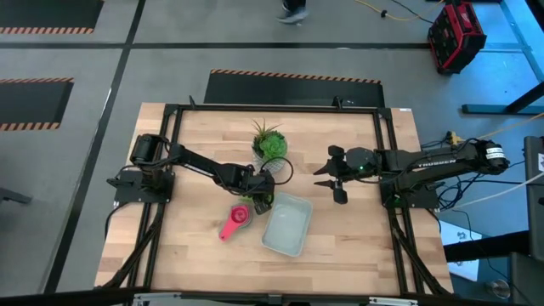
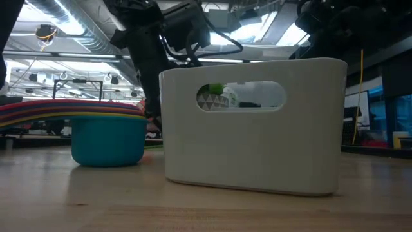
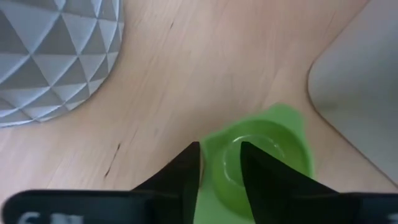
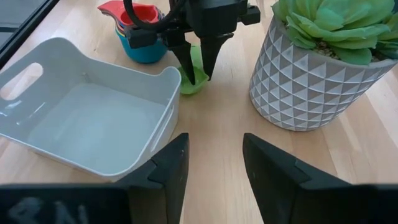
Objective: Nest measuring cups in basket
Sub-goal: Stack the green measuring cup on top of the pink measuring cup
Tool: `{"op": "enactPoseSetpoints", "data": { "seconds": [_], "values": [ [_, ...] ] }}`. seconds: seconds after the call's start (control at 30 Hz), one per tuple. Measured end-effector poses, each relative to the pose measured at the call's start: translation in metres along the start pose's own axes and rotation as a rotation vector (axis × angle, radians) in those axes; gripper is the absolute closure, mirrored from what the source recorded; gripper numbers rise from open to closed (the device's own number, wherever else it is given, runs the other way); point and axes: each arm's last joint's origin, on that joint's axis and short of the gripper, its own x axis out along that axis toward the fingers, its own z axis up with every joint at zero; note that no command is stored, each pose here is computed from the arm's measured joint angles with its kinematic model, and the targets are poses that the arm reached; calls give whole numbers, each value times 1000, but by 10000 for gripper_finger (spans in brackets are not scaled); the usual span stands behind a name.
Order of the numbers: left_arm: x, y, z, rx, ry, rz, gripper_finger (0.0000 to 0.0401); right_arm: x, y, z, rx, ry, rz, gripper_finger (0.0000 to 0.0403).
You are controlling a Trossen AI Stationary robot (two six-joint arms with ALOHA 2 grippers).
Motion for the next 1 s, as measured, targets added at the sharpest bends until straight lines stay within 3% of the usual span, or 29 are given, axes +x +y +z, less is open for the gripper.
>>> {"op": "enactPoseSetpoints", "data": {
  "seconds": [0.37, 0.67, 1.0],
  "values": [
    [-1, 0, 1, -2, -5, -4, 389, 0, 0, 0, 0, 1, 0, 247],
    [-1, 2, 2, -8, -6, 0, 388, 0, 0, 0, -3, 0, 0, 247],
    [-29, 16, 12, -65, -38, 22, 396, 0, 0, 0, -4, 1, 0, 247]
  ]
}}
